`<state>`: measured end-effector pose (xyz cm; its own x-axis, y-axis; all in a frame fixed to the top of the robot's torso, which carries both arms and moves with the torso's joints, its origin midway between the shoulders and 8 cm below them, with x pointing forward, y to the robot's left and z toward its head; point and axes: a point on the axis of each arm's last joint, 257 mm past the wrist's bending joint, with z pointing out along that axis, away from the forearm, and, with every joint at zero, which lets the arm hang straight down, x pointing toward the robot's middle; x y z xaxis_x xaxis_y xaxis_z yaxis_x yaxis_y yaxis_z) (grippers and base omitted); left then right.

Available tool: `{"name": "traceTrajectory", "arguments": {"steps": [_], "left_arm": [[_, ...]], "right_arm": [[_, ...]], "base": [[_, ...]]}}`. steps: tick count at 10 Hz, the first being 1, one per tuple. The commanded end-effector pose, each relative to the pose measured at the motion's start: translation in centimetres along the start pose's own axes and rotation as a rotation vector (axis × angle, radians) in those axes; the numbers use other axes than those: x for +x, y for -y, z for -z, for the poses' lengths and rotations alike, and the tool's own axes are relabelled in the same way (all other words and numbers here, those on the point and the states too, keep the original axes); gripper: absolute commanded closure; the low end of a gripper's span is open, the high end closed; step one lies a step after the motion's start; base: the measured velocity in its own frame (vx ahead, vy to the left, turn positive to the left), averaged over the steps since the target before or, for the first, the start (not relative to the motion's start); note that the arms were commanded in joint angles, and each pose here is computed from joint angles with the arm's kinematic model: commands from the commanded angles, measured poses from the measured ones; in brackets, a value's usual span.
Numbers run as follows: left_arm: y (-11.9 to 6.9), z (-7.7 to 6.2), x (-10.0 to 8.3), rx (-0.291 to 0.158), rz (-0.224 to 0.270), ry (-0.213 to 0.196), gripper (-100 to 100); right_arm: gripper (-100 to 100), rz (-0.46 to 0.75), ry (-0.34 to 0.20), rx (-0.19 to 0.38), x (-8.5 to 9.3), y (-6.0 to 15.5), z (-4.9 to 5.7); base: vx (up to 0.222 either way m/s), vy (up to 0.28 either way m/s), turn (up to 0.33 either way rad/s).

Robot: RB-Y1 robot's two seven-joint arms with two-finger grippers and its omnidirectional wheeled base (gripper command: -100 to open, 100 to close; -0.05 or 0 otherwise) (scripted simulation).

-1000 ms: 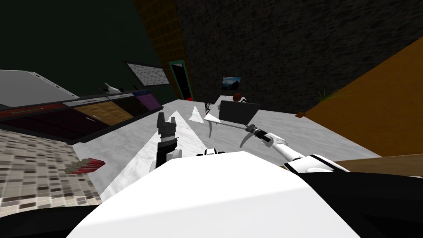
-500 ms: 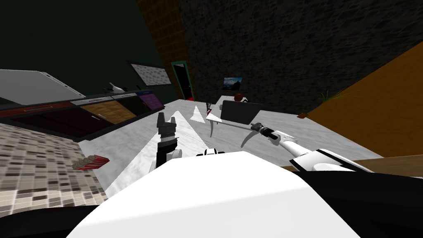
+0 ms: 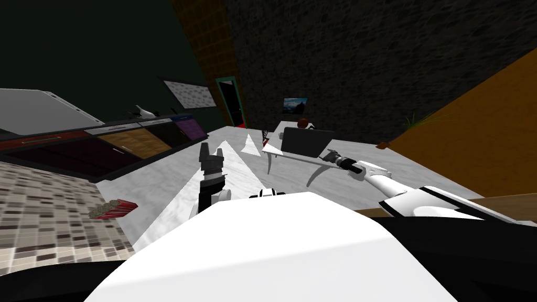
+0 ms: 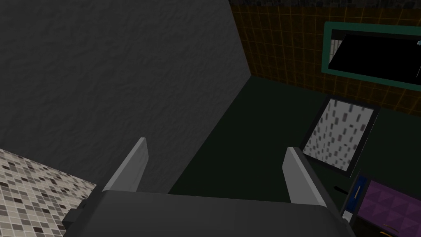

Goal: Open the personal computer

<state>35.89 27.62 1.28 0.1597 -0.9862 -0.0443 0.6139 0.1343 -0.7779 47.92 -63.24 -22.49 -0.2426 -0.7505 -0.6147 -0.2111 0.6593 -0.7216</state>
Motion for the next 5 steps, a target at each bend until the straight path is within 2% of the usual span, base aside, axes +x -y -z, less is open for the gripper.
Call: {"name": "traceTrajectory", "arguments": {"steps": [1,3,5], "left_arm": [[0.0,0.0,0.0,0.000,0.000,0.000,0],[0.0,0.0,0.0,0.000,0.000,0.000,0],[0.0,0.0,0.0,0.000,0.000,0.000,0]], "right_arm": [[-100,0.087,0.004,0.013,-0.9,2.8,0.5],[-100,0.171,0.007,0.026,-1.9,5.7,1.2],[-100,0.208,0.008,0.031,-2.4,7.0,1.5]], "base": [[0.009,0.055,-0.030],[0.007,0.058,-0.030],[0.010,0.044,-0.019]]}}
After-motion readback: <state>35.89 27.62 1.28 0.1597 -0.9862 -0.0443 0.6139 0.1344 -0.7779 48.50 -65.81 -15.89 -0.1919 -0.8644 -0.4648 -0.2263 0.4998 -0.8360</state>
